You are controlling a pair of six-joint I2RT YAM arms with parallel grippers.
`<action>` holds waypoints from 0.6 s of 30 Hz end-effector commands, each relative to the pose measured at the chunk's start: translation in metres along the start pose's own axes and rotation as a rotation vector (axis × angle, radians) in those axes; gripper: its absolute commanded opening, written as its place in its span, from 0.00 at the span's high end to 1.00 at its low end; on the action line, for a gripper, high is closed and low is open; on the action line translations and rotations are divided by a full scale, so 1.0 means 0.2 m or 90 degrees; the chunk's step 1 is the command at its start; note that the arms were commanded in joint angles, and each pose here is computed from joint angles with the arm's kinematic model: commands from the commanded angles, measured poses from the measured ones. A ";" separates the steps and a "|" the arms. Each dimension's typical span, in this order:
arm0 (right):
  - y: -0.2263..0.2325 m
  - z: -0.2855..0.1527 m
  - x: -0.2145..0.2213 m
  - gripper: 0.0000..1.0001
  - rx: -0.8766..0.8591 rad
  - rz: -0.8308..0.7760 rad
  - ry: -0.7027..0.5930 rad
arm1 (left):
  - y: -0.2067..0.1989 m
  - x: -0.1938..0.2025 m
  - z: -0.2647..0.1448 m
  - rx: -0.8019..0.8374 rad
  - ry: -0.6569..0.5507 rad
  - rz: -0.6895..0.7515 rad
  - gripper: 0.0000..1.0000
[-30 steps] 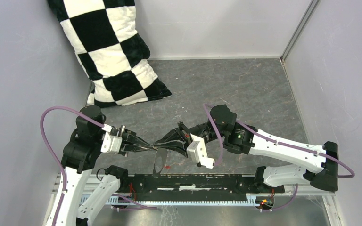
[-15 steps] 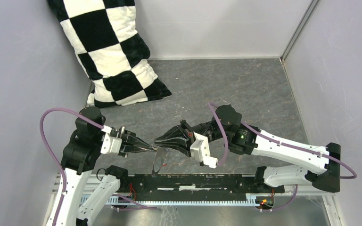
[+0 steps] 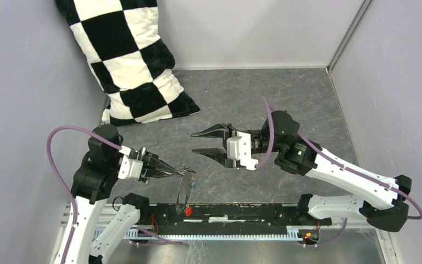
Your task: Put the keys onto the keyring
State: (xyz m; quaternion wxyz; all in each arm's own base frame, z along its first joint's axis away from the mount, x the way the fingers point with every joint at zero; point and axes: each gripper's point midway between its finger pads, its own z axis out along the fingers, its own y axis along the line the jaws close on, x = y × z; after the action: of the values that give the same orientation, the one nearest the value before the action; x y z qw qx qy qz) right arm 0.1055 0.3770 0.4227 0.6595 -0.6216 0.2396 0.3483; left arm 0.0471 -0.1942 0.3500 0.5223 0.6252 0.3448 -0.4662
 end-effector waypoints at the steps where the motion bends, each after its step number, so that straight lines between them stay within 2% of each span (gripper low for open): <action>1: -0.07 -0.03 -0.13 0.52 0.010 0.095 0.011 | 0.03 0.00 0.00 -0.013 0.009 -0.022 0.98; 8: 0.07 0.02 -0.09 0.56 -0.083 0.250 0.065 | 0.09 0.03 -0.01 -0.036 0.026 -0.047 0.98; 18: 0.19 0.04 -0.01 0.57 -0.100 0.262 0.120 | 0.15 0.02 -0.01 -0.074 0.023 -0.061 0.98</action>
State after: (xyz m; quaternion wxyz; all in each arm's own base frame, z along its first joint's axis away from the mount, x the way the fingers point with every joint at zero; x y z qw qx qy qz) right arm 0.0746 0.3853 0.4004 0.4996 -0.6428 0.3805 0.4388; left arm 0.0734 -0.1979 0.3457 0.5180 0.5945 0.4088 -0.4595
